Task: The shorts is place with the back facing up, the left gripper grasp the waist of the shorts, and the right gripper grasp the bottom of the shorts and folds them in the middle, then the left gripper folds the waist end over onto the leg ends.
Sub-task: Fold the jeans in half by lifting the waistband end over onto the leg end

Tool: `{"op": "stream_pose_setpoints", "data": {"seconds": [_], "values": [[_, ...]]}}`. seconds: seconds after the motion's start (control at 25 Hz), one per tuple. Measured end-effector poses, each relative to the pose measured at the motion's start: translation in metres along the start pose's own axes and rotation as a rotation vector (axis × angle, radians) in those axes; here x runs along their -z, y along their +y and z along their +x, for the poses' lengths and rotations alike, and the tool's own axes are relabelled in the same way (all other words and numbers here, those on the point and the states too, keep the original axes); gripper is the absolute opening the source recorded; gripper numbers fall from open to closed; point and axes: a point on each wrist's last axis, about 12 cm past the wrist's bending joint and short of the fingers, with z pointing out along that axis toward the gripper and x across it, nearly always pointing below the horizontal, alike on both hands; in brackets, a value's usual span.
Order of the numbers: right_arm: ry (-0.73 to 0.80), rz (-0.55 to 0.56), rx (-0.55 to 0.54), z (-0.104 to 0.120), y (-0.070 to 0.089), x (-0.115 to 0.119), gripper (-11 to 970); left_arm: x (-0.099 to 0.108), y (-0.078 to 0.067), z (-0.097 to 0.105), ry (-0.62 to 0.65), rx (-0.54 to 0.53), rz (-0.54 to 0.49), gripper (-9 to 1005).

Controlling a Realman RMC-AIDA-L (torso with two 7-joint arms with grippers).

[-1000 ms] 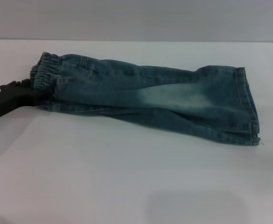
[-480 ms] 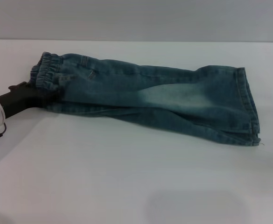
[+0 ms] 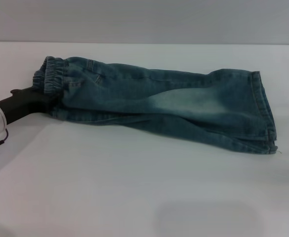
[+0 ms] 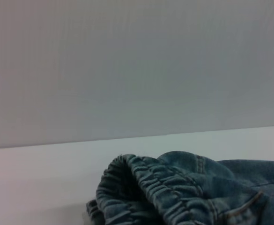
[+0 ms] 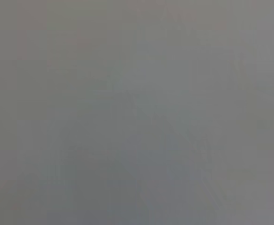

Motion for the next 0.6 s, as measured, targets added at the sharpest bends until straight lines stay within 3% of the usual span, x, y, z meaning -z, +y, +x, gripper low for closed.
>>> {"op": "stream_pose_setpoints", "data": {"seconds": [0.6], "values": [[0.002, 0.004, -0.001, 0.0026, 0.0008, -0.0028, 592, -0.001, -0.0021, -0.0075, -0.061, 0.011, 0.012, 124]]}}
